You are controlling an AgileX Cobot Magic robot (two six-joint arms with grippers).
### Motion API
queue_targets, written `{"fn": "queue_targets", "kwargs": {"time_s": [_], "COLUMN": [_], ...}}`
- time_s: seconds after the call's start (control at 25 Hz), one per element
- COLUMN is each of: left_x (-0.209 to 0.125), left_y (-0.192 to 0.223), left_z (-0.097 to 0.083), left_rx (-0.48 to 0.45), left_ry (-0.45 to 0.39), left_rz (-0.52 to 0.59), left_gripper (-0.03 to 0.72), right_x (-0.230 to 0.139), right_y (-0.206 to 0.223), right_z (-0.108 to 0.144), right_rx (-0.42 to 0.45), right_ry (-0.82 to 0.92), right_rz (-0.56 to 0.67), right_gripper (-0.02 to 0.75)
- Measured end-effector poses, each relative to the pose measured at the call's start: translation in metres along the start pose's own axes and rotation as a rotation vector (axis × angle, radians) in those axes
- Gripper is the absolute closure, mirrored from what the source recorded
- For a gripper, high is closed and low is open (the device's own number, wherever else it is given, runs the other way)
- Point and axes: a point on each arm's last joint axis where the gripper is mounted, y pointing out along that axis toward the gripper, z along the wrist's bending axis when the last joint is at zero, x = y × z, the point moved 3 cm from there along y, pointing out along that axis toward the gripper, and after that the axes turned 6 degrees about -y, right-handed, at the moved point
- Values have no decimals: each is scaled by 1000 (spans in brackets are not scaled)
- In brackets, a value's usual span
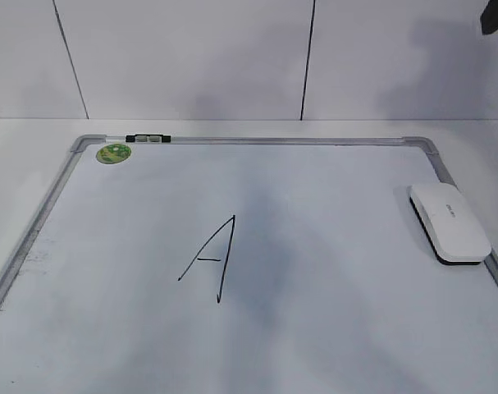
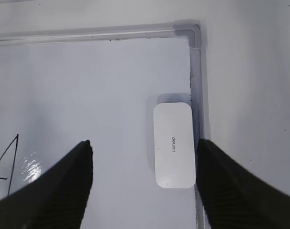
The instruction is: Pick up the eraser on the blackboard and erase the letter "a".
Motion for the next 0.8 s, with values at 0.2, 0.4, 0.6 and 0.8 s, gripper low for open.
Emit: {"fn": "queue_targets", "kwargs": {"time_s": [0.2,0.4,0.6,0.8], "left_x": [-20,-49,-81,-112], "left_y": [-62,-118,-164,-198], "left_z": [2,6,10,9], "left_rx": [-18,-36,-56,-104], "left_ry": [2,4,5,10], "left_rz": [-126,-250,-389,-497], "left_gripper": [449,450,452,453], "right_x": [-4,-13,-37,-75], "right_y": [-25,-51,-77,-98], "right_z": [6,22,21,14], "right_rx": [19,48,45,15], "right_ry": [1,-44,-38,-9], "right_rz": [-55,-111,-149,-173], "right_gripper": [190,190,190,190]}}
